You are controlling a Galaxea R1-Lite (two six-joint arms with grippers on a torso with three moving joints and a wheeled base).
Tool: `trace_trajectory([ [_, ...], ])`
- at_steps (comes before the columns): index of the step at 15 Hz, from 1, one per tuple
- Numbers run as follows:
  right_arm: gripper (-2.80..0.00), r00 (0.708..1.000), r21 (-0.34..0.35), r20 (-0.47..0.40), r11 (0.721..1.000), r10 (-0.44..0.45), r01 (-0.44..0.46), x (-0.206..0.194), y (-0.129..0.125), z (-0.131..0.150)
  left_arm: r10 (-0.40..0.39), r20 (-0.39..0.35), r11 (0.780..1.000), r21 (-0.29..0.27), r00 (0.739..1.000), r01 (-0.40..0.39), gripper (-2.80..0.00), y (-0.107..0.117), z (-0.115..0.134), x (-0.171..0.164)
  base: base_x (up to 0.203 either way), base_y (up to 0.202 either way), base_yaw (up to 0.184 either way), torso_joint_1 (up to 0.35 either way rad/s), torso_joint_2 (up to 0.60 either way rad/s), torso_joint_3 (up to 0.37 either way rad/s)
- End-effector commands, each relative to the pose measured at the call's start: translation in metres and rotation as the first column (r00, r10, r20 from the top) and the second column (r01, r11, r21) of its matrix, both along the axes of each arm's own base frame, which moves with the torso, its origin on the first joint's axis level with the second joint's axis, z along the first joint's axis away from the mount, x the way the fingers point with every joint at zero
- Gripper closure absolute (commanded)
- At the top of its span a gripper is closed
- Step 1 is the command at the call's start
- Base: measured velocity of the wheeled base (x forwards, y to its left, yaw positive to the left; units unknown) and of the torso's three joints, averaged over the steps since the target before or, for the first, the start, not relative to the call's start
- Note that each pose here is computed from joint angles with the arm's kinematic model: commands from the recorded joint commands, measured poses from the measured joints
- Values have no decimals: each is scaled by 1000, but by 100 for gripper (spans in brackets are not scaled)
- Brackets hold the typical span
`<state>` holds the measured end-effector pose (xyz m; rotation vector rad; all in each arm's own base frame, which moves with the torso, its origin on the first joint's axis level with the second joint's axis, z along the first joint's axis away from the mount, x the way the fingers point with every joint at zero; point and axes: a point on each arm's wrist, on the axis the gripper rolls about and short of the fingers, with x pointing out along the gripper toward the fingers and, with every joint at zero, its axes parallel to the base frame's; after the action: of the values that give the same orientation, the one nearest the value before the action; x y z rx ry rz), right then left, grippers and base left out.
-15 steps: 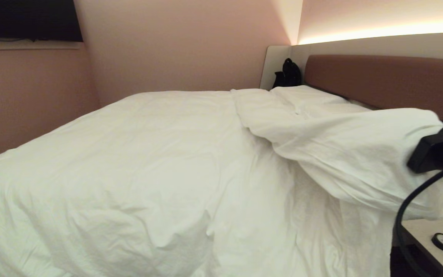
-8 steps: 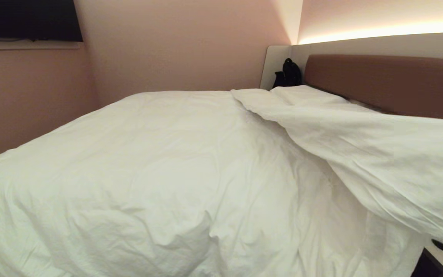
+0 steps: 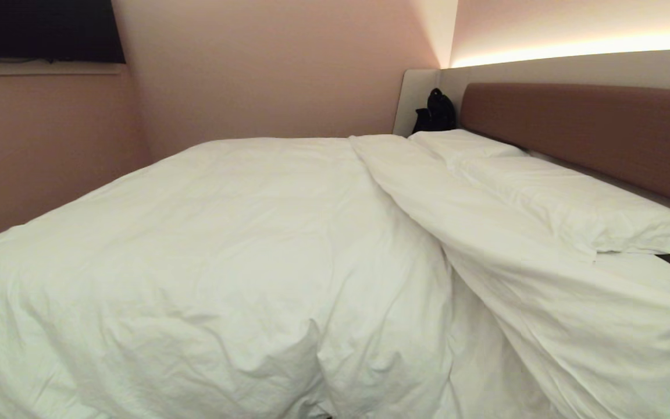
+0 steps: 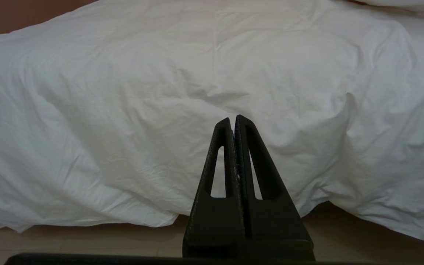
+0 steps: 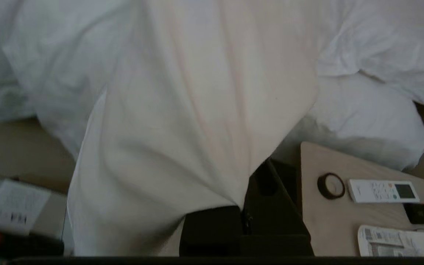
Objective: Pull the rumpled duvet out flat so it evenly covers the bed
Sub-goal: Flatten the corners of the folded blanket
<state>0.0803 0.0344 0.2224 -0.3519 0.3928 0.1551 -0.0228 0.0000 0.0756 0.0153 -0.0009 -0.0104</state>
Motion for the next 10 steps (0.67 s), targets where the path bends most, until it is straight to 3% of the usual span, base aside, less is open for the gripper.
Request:
trace_trajectory([
  [1,0,972,-106,-232,993,31,-57,-7,-3,-22,0,1,1000,0,1000,0,0,0,0,0,0,0,0,0,0,0],
  [3,0,965,-121,-260,990,36,-69,-2,0,-25,0,1,1000,0,1000,0,0,0,0,0,0,0,0,0,0,0],
  [5,-280,958,-117,-283,989,50,-87,2,3,-26,0,1,1000,0,1000,0,0,0,0,0,0,0,0,0,0,0],
  [10,-280,948,-139,-307,981,86,-134,5,5,-28,0,1,1000,0,1000,0,0,0,0,0,0,0,0,0,0,0],
])
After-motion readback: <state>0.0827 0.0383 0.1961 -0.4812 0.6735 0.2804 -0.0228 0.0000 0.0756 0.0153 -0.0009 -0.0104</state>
